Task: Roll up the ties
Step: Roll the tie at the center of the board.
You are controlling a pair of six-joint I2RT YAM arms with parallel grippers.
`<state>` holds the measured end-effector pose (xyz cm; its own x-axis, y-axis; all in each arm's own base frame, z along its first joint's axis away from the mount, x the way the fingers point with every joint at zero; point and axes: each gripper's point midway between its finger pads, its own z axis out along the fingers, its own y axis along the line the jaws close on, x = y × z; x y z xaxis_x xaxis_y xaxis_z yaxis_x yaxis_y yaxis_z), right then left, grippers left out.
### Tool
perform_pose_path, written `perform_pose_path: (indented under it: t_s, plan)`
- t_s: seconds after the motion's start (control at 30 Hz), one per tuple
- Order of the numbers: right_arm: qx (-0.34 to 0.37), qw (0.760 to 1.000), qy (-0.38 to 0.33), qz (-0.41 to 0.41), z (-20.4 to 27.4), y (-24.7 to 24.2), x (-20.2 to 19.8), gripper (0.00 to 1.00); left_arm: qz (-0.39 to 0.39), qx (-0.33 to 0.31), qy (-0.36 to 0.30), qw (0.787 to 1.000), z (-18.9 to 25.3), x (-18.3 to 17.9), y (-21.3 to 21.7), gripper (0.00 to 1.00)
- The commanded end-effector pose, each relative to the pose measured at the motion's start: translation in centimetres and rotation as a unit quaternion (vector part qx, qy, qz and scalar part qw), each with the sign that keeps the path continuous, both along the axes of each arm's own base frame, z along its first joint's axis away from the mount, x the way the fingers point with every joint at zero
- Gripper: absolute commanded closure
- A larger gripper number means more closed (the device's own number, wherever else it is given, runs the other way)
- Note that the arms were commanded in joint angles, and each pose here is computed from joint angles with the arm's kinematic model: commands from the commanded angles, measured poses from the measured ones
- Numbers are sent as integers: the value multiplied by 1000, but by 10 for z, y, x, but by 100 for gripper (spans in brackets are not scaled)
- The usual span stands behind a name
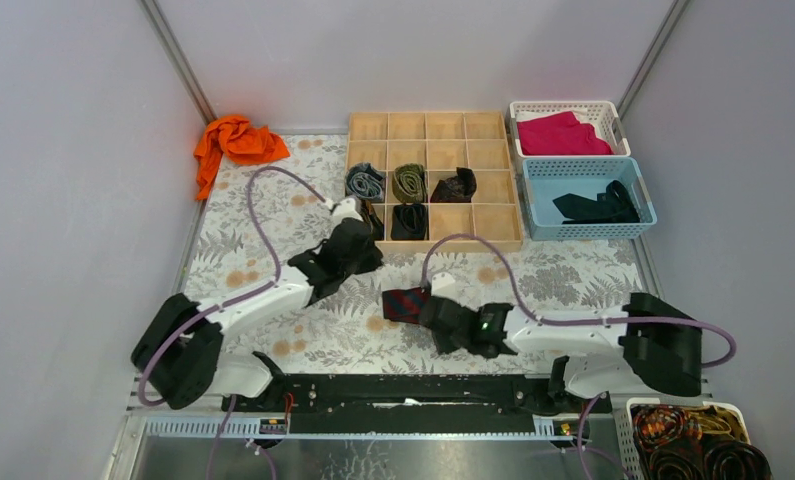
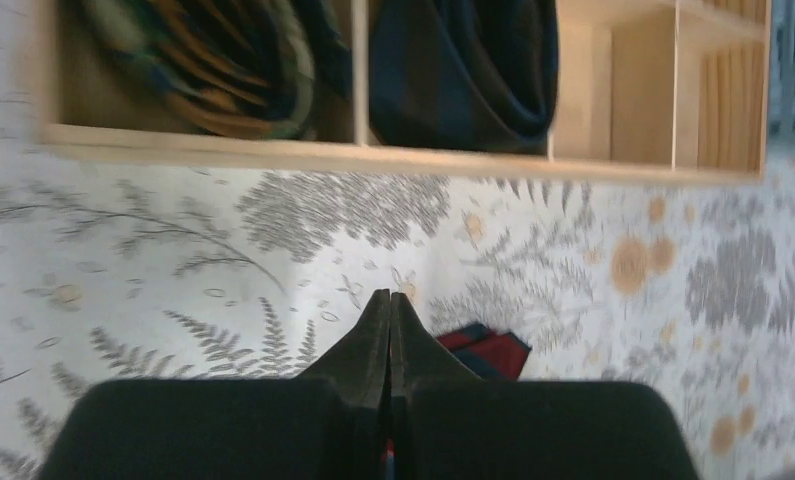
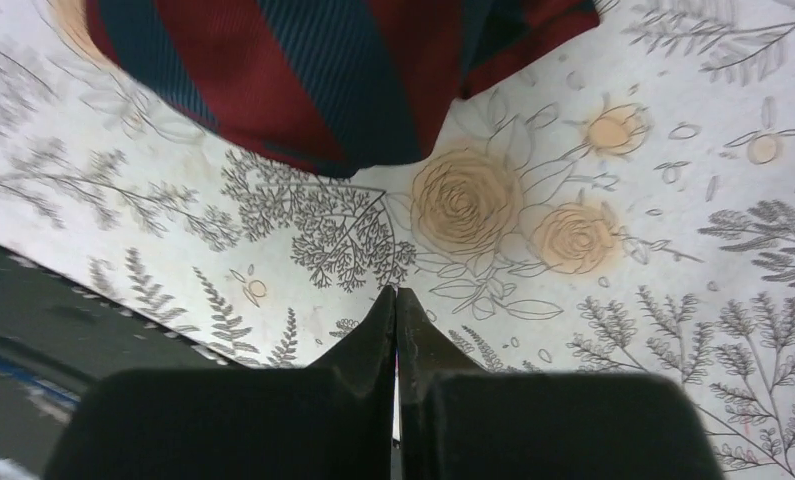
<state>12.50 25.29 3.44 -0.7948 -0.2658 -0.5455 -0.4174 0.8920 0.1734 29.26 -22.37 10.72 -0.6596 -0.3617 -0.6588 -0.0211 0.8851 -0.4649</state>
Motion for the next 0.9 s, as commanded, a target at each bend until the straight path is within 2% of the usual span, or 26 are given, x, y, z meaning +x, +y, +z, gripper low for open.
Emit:
perform_pose_path:
  t_s: [0.0, 0.2, 0.3, 0.6, 0.87]
  plan:
    - [-64, 996, -62, -5, -7, 6, 3, 100, -143, -18, -22, 989, 7, 1, -46, 99]
    - [-90, 992, -91, 8, -18, 23, 5, 100, -241, -39, -8, 970, -18, -9, -78, 100]
    - [-88, 990, -106, 6, -18, 28, 9, 100, -266, -43, 6, 963, -36, -13, -85, 100]
    - [-110, 982, -155, 0, -16, 43, 29, 100, -250, 27, 88, 964, -110, -11, -73, 100]
    - [-167, 962, -213, -20, -3, 50, 58, 100, -258, 44, 124, 957, -130, -25, -64, 100]
